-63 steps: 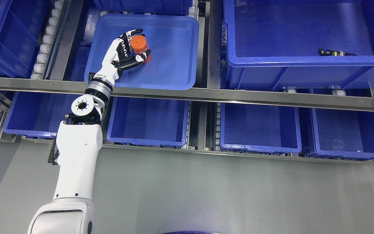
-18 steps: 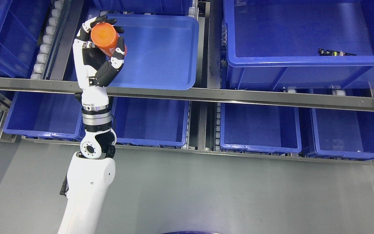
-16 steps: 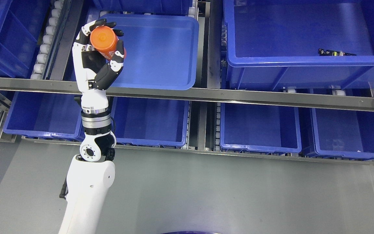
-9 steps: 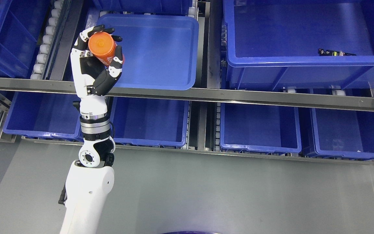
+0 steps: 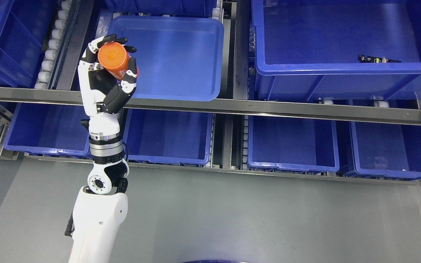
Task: Grab orange capacitor from left shelf to right desk
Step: 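Lower the held capacitor down past the shelf edge toward the robot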
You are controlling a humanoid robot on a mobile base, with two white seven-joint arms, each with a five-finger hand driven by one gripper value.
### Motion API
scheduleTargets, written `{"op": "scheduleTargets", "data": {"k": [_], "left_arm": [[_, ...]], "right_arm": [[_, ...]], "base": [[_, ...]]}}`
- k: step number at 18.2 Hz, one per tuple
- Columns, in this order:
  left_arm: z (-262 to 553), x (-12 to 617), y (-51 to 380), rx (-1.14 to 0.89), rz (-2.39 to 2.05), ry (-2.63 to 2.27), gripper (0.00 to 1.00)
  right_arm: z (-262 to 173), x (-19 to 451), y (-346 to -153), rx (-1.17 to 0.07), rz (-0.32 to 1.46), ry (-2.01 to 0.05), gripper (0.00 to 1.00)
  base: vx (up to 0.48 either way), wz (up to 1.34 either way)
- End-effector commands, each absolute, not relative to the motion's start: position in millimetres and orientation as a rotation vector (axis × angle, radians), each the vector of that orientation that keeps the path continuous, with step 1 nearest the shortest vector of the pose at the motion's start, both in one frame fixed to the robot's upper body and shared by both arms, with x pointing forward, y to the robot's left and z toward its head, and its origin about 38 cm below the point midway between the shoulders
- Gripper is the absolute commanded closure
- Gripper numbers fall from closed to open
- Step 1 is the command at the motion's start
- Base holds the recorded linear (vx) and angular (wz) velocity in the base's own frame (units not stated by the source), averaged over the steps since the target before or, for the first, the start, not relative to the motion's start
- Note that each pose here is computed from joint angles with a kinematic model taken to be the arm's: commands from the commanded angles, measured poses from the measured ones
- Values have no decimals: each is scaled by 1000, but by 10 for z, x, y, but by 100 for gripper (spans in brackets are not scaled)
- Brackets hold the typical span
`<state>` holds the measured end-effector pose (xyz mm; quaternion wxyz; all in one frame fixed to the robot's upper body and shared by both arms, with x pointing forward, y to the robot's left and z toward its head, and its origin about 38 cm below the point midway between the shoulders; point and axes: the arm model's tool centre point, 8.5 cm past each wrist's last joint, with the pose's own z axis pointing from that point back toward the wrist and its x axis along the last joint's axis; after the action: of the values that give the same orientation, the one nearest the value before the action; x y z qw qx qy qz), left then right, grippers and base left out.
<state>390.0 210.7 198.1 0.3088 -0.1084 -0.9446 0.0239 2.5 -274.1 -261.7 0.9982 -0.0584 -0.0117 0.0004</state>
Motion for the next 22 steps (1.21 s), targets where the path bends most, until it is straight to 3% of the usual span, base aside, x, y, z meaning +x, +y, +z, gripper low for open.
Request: {"op": "scheduleTargets", "data": {"k": [1, 22], "left_arm": [[1991, 3696, 2143, -289, 45, -2514, 99], [1164, 2851, 1487, -544, -128, -2234, 99]], "right_arm": [[-2609, -44, -2854, -134, -8, -21, 0], [-2609, -44, -2854, -134, -8, -21, 0]], "base": [[0, 0], [-6, -2]]}}
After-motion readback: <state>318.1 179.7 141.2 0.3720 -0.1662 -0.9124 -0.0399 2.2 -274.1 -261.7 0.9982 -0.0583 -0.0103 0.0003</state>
